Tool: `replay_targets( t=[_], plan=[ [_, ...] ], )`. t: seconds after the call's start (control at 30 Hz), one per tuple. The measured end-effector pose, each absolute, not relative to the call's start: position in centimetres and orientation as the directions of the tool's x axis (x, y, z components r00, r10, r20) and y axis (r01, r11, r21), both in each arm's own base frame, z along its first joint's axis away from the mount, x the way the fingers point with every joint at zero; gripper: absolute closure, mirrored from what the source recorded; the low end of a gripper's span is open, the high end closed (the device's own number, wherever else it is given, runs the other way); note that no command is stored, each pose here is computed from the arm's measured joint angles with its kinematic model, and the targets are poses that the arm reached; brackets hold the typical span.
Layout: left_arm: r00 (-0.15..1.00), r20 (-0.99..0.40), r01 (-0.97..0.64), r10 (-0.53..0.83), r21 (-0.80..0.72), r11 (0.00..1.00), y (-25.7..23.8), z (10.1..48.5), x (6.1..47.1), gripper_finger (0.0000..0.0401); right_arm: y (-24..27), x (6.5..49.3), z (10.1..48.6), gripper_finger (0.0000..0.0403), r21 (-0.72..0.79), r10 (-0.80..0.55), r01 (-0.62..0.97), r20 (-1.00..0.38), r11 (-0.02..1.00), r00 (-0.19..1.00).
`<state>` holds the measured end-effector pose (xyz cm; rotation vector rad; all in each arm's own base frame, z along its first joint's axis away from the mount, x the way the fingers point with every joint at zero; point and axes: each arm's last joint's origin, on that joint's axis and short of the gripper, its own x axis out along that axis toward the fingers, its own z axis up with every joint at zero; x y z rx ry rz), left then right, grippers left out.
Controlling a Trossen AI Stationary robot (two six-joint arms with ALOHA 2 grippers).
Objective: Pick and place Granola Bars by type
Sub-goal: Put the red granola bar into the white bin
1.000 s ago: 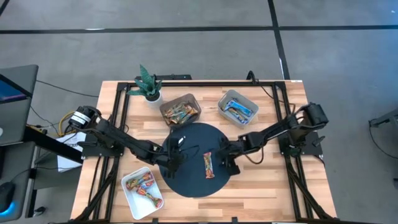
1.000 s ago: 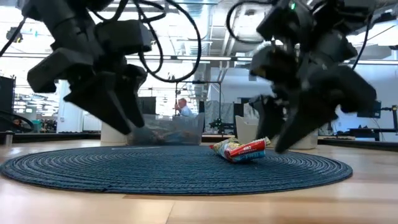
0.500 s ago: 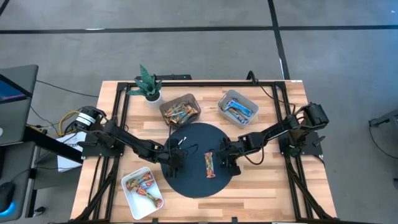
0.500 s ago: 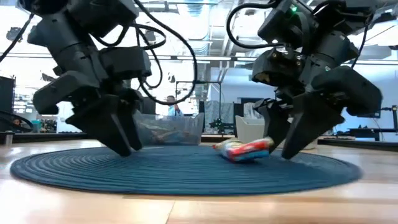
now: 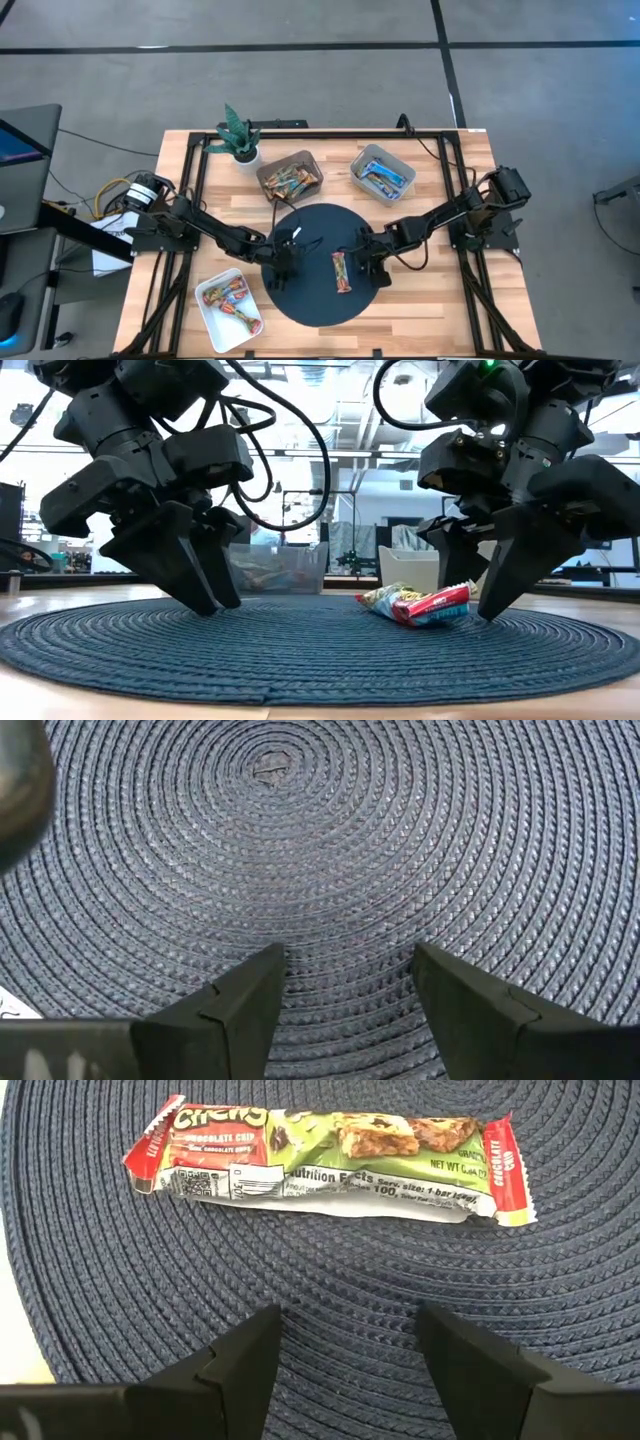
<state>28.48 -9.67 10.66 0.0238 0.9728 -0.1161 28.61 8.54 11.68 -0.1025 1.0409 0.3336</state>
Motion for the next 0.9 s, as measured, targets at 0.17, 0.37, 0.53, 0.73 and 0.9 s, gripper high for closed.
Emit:
replay_targets(
  t=[0.17, 0.37, 0.53, 0.73, 0.9],
  plan=[
    [0.56, -0.824, 0.11, -0.09, -0.033, 0.993, -9.69, 10.63, 28.49, 0.0182, 8.55, 28.59, 11.67, 0.0168, 0.083, 0.232, -0.324, -0.859, 0.943, 0.457],
    [0.56, -0.823, 0.113, -0.094, -0.036, 0.993, -9.71, 10.62, 28.5, 0.0182, 8.69, 28.89, 11.91, 0.0168, 0.085, 0.248, -0.347, -0.853, 0.934, 0.46],
    [0.558, -0.824, 0.114, -0.096, -0.039, 0.993, -9.72, 10.6, 28.49, 0.0182, 8.8, 29.27, 12.19, 0.0168, 0.079, 0.255, -0.361, -0.844, 0.929, 0.472],
    [0.56, -0.823, 0.115, -0.097, -0.039, 0.993, -9.73, 10.6, 28.5, 0.0182, 8.8, 29.4, 12.29, 0.0168, 0.071, 0.248, -0.357, -0.841, 0.932, 0.481],
    [0.559, -0.824, 0.115, -0.097, -0.039, 0.993, -9.73, 10.58, 28.49, 0.0182, 8.73, 29.46, 12.31, 0.0168, 0.039, 0.224, -0.357, -0.84, 0.933, 0.494]
  ],
)
